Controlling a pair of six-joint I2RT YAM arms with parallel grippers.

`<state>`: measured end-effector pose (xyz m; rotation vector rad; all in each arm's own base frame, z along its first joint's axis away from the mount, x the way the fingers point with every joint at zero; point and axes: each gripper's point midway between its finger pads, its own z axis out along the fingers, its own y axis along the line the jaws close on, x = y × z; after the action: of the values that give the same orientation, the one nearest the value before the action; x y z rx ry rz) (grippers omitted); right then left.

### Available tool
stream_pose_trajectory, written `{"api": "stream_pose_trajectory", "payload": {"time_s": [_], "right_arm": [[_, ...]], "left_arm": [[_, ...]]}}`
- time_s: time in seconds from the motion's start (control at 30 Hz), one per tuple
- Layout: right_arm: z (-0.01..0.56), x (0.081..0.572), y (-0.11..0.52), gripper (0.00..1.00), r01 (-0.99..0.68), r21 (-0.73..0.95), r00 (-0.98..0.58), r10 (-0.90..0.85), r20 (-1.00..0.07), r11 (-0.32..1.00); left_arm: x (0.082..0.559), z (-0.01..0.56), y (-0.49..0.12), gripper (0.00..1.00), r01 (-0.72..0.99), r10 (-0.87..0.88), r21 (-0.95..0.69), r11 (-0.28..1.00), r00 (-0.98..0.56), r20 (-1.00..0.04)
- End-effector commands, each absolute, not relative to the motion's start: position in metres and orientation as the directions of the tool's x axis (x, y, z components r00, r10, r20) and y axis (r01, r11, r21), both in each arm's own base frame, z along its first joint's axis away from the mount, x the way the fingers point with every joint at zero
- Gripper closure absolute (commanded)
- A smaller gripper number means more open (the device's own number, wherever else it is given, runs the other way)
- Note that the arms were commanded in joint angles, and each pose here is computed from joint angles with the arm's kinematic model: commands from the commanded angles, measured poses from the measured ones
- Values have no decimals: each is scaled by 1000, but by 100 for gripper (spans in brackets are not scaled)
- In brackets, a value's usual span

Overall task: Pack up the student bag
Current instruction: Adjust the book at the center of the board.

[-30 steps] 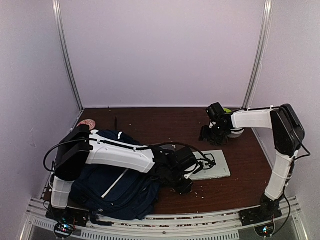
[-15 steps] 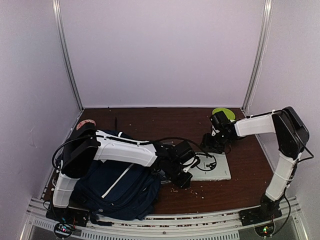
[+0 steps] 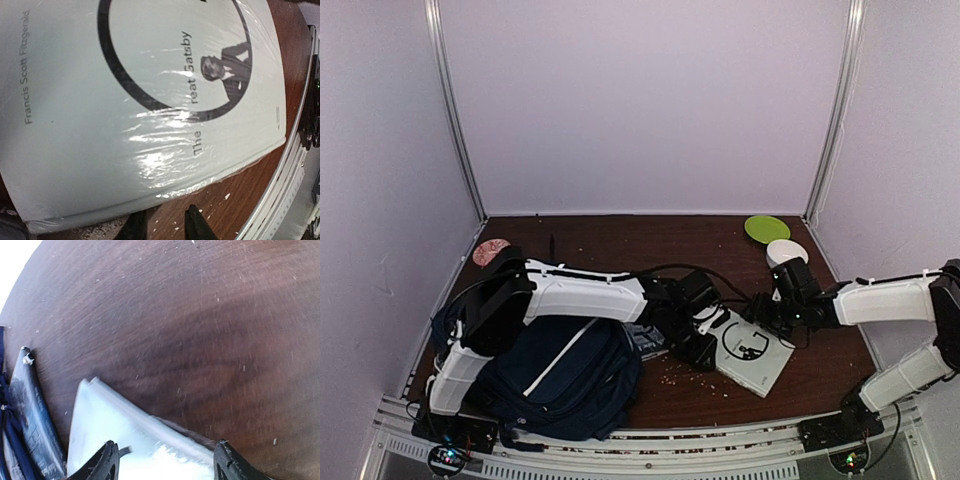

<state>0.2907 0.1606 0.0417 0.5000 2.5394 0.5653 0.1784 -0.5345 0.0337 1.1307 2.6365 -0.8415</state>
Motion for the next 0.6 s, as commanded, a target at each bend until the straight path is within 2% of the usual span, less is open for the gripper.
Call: {"api": "stream_pose_trajectory", "payload": {"time_s": [0.0, 0.07, 0.2, 0.3, 0.57], "right_arm": [[27, 236, 192, 36, 268, 539, -871, 440, -218, 798], [28, 227, 200, 36, 260, 549, -876, 433, -211, 794], [40, 223, 193, 38, 223, 545, -864, 423, -272, 808], [40, 223, 175, 37, 227, 470, -852, 408, -328, 853], [68, 256, 127, 31, 218, 319, -796, 357, -488, 922]], "left_arm": [[250, 65, -563, 51, 666, 437, -495, 558, -743, -506], [258, 66, -565, 50, 662, 427, -510, 550, -747, -509], [262, 59, -567, 48, 667, 441, -500, 552, -743, -503], [263, 58, -564, 46, 664, 444, -497, 558, -745, -498], [253, 56, -533, 32, 631, 428, -479, 610, -771, -471]]}}
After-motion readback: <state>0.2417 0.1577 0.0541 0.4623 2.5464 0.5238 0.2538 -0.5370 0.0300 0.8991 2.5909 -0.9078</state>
